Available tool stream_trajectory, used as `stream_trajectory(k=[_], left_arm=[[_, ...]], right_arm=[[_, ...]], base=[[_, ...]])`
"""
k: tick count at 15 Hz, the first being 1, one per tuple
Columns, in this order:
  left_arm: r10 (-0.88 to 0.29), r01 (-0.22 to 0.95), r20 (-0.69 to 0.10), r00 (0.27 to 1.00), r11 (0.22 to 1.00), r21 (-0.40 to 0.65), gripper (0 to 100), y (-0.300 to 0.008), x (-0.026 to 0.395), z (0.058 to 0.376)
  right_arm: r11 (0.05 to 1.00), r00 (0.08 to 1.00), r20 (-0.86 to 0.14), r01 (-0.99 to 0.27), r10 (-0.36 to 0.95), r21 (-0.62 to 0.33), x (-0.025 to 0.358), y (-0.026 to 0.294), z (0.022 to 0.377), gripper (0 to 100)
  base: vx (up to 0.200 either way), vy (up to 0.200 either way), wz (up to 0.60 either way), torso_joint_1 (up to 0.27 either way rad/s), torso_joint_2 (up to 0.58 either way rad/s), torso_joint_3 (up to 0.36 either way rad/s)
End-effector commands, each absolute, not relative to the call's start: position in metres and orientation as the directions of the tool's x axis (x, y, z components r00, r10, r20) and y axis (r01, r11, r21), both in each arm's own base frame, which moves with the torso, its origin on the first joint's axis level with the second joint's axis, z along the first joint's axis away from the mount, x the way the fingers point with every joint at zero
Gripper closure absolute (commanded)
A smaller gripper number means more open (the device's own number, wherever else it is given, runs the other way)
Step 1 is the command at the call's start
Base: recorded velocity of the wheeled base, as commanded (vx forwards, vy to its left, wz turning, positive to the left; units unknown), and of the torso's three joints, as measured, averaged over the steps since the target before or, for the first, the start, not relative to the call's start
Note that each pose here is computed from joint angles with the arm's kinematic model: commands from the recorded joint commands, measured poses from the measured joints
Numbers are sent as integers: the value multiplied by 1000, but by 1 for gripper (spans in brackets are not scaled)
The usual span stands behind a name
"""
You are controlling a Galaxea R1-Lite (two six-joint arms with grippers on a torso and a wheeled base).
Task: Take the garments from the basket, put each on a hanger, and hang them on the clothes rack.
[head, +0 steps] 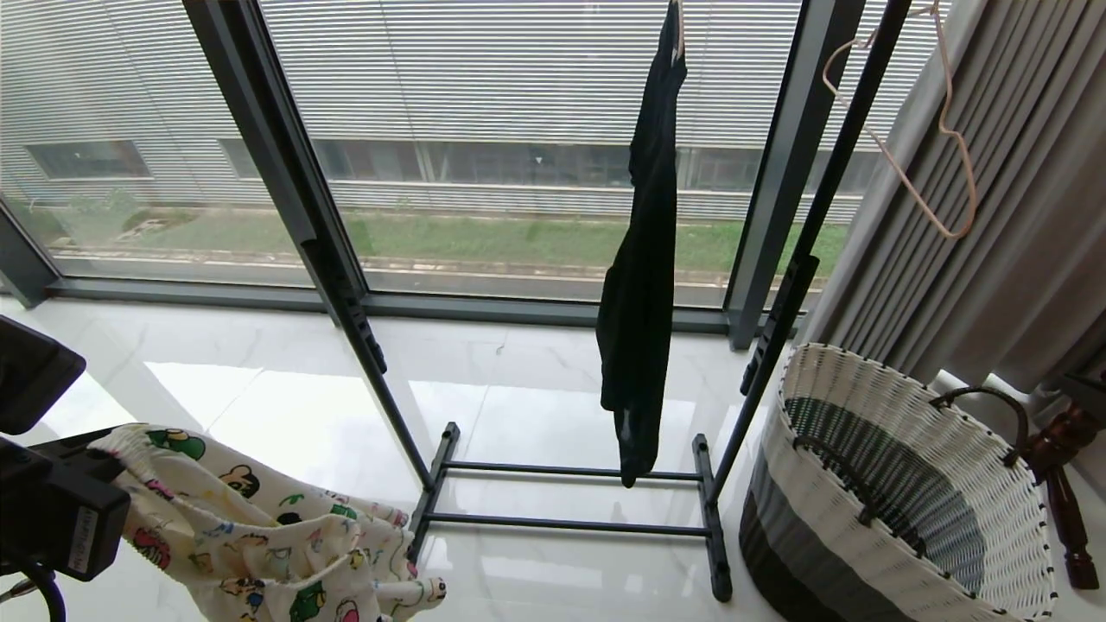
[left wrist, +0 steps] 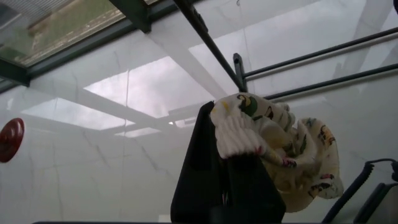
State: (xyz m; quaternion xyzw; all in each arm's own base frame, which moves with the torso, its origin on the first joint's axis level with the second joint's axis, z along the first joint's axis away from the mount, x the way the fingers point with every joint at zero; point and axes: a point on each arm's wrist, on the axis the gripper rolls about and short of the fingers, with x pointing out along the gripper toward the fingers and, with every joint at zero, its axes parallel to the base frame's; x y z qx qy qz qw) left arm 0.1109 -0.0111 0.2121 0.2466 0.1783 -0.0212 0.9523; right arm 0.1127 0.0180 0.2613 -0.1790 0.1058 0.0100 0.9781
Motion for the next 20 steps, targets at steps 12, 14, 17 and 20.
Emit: stream_trajectory(k=[12,14,17,20], left_arm=[[45,128,-342,939,875,466,100,-10,101,207],[48,126,-343,938,875,467,100,-10,101,207],[46,123,-337,940,877,464,100,-10,100,208],[45,122,-333,942,879,461,100,-10,100,208]], right_arm=[[940,986,-167,-44,-14,-339,150,26,275,0],[940,987,-161,-41,-15,-340,153,27,275,0],[943,988,-152,-44,-7,-331,153,27,278,0],[969,987,-141,-102,71,-226,157,31,289,0]], base=[[0,0,0,205,-485,-286],[0,0,0,242,-510,-283],[0,0,0,216,-479,-255],[133,0,0,59,-128,-69]])
